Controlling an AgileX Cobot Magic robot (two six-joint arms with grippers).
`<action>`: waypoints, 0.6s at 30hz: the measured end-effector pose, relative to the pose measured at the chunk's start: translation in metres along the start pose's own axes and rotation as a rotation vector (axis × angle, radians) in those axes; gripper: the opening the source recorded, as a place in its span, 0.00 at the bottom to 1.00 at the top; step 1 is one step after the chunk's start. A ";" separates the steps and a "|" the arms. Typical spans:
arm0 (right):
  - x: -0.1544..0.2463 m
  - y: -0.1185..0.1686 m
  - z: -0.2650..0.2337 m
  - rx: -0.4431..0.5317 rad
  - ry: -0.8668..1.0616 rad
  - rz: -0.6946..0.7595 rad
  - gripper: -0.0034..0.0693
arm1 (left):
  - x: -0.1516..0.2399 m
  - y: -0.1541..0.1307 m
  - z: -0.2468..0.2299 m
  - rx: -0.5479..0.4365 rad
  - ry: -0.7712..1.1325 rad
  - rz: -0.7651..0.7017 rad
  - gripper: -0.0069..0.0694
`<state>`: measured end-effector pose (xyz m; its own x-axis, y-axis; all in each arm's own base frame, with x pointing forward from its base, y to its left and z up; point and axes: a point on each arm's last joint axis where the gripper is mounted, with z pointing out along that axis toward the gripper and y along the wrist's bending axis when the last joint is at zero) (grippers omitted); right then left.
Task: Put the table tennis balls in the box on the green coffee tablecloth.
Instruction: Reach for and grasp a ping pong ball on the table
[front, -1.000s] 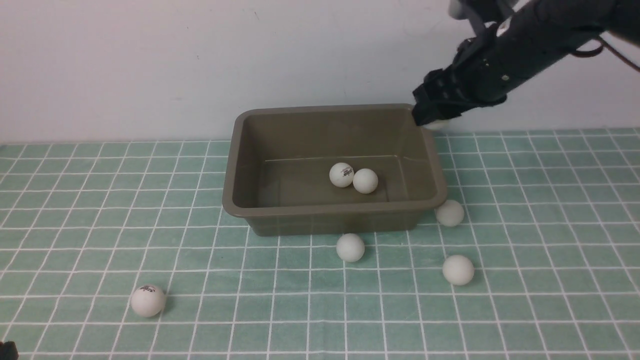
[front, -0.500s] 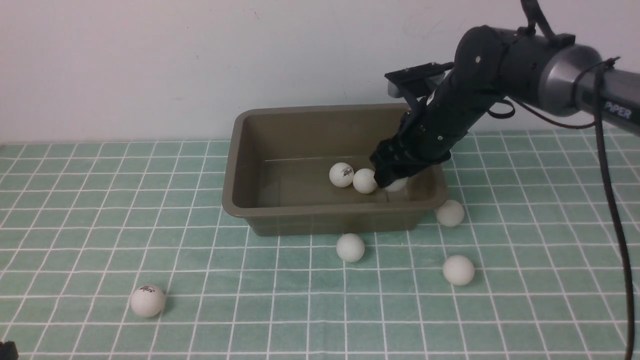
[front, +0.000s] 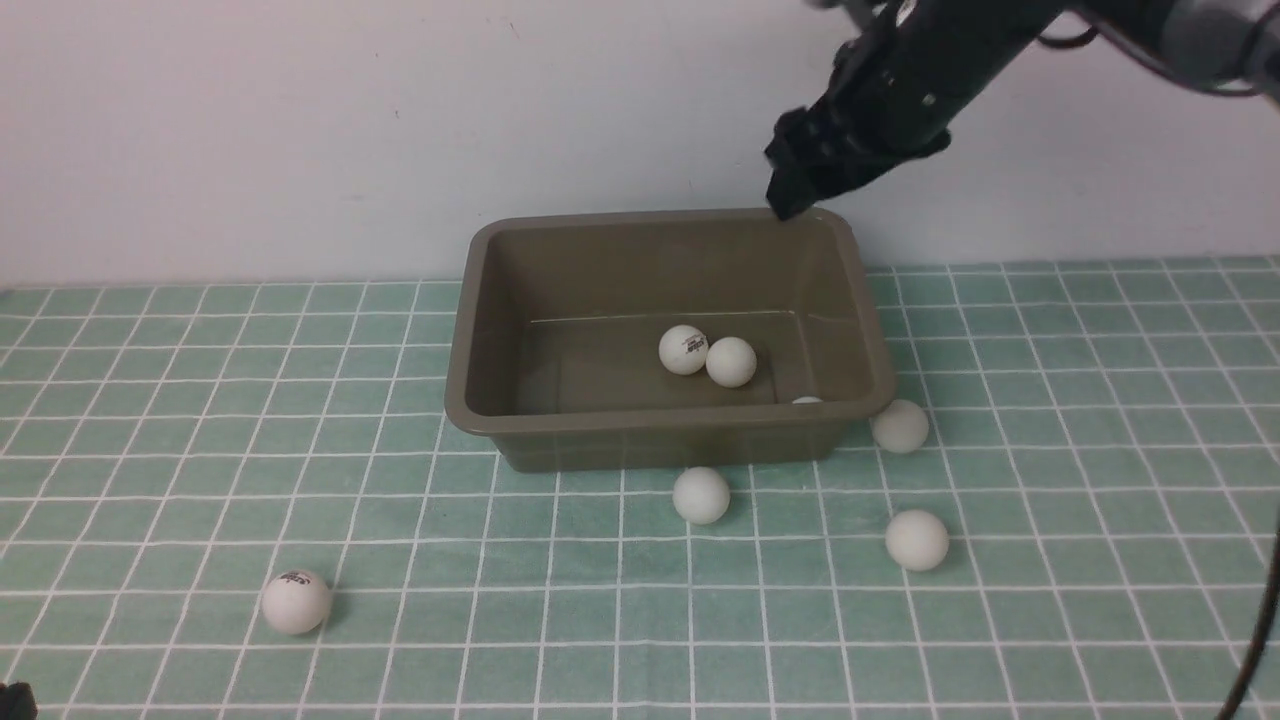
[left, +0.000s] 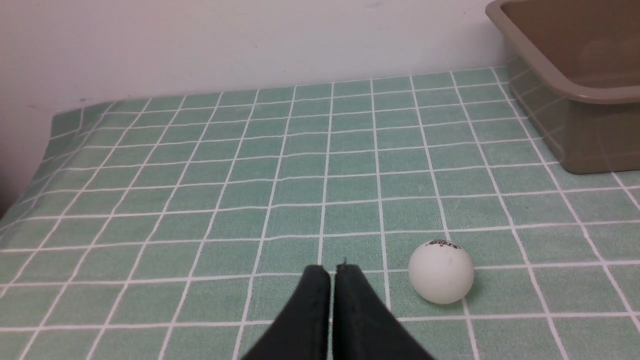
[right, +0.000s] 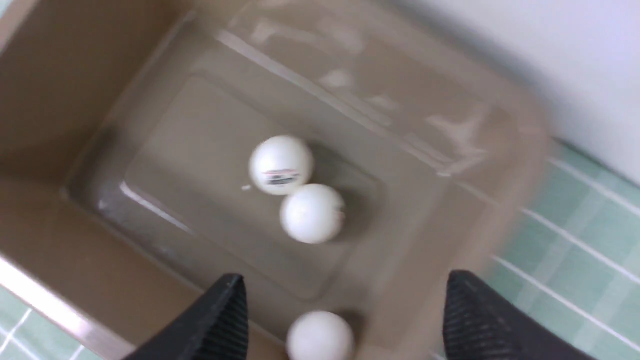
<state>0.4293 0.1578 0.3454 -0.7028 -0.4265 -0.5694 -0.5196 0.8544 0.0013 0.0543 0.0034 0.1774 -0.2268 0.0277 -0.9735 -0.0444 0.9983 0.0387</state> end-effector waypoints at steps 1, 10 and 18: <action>0.003 -0.007 -0.016 0.037 -0.008 0.017 0.70 | 0.000 0.000 0.000 0.000 0.000 0.000 0.08; 0.066 -0.020 -0.127 0.151 -0.038 0.119 0.70 | 0.000 0.000 0.000 0.000 0.000 0.000 0.08; 0.129 0.006 -0.110 -0.006 0.106 0.171 0.70 | 0.000 0.000 0.000 0.000 0.000 0.000 0.08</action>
<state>0.2825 0.0755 0.3622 -0.8281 -0.3046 -0.4706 -0.3911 0.9154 0.0956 0.0543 0.0034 0.1774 -0.2268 0.0277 -0.9735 -0.0444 0.9983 0.0387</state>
